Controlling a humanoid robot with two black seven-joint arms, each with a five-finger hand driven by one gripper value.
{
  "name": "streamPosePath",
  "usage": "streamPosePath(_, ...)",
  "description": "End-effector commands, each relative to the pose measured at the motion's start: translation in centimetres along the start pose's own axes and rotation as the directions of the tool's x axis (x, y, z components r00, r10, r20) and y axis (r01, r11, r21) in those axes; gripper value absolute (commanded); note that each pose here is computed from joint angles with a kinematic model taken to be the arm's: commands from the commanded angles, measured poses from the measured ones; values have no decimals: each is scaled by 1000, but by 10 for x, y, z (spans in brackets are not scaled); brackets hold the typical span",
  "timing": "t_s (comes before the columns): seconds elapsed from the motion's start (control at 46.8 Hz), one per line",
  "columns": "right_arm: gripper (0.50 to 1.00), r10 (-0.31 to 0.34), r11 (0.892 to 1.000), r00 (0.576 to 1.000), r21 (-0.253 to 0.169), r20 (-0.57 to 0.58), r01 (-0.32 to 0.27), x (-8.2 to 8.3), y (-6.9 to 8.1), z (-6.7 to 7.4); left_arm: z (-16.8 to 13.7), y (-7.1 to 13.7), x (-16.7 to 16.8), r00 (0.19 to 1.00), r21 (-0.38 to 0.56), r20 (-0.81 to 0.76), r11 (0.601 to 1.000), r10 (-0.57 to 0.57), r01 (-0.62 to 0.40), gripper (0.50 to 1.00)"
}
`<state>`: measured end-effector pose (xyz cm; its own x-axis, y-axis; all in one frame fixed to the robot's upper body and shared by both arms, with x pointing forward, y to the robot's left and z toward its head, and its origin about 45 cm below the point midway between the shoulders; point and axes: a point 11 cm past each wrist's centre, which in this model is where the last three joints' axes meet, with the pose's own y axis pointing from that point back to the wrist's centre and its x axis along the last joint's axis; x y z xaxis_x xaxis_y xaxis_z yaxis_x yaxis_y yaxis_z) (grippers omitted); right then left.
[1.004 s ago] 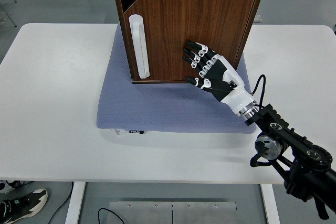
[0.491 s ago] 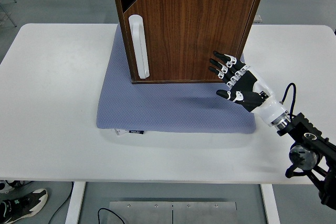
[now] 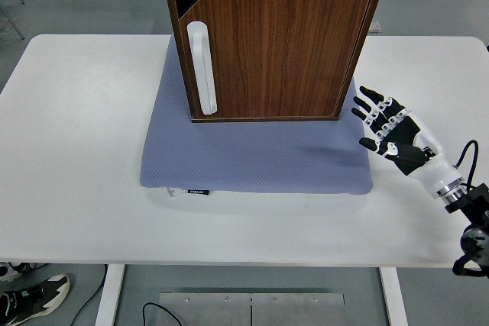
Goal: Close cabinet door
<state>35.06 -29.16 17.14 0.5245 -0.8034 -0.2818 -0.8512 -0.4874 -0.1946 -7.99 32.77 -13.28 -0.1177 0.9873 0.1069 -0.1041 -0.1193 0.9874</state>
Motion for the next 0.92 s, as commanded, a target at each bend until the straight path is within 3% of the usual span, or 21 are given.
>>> streamPosePath(0.0,1000,29,1000,1000,1,-6,-29,8,9,-2,0,0,0,1000,0,0,1000,0,0,1000)
streamPosePath(0.192,1000,99,995,995,-9,24,-98,18,32,7,0,0,0,1000,0,2,1000,0,0,1000)
streamPosePath(0.363,1000,174,985,981,-11,83,-174,26,53,15,0,0,0,1000,0,0,1000,0,0,1000)
streamPosePath(0.47,1000,201,979,977,-31,69,-200,35,66,15,0,0,0,1000,0,0,1000,0,0,1000)
streamPosePath(0.62,1000,251,968,965,-15,75,-251,44,80,11,0,0,0,1000,0,0,1000,0,0,1000)
streamPosePath(0.897,1000,281,960,956,-7,91,-281,47,88,12,0,0,0,1000,0,0,1000,0,0,1000)
